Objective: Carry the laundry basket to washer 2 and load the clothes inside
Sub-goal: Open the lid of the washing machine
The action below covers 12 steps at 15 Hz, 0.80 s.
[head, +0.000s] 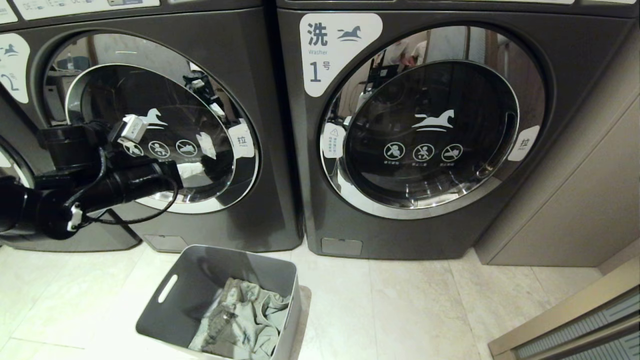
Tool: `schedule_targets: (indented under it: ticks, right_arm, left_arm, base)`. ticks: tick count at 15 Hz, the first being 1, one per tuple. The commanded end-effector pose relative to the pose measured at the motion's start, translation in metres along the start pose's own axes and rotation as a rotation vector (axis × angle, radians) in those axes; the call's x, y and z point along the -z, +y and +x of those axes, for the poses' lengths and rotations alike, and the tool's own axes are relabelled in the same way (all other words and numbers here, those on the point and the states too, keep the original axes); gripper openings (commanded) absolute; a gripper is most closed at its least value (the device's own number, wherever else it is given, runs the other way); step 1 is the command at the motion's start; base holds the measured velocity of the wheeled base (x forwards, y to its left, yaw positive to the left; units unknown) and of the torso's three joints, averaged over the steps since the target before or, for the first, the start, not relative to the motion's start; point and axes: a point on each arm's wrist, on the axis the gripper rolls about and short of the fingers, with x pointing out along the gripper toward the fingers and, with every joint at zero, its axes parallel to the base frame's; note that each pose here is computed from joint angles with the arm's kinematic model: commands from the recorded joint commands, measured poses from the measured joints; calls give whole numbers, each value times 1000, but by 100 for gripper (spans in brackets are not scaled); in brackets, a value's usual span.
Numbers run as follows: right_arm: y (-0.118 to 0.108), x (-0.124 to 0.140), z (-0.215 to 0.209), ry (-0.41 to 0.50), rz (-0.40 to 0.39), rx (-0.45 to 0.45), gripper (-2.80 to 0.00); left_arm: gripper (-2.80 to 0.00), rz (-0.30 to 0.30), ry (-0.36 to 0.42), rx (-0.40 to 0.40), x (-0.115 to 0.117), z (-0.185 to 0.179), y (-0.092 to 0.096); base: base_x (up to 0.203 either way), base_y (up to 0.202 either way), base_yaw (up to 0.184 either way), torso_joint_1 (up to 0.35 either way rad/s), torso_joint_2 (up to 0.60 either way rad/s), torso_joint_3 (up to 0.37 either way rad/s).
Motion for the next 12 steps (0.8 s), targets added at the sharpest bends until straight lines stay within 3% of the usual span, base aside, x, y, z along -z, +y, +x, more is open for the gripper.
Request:
schedule_targets:
  ticks: [1, 3, 9, 12]
  right_arm:
    - [1, 11, 1, 39, 1, -5, -280]
    - [1, 11, 1, 39, 1, -4, -280]
    - [1, 11, 1, 39, 1, -3, -280]
    - [1, 11, 1, 39, 1, -3, -280]
  left_arm:
    - [-280, -14, 18, 41, 17, 21, 20]
    - [-280, 22, -24, 71, 23, 36, 31]
    - [-280, 139, -160, 111, -3, 75, 46]
    - [-280, 148, -169, 126, -3, 84, 45]
  base:
    - [0, 0, 0, 0, 0, 0]
    - [0, 0, 0, 0, 0, 0]
    - [0, 0, 0, 0, 0, 0]
    - [0, 0, 0, 0, 0, 0]
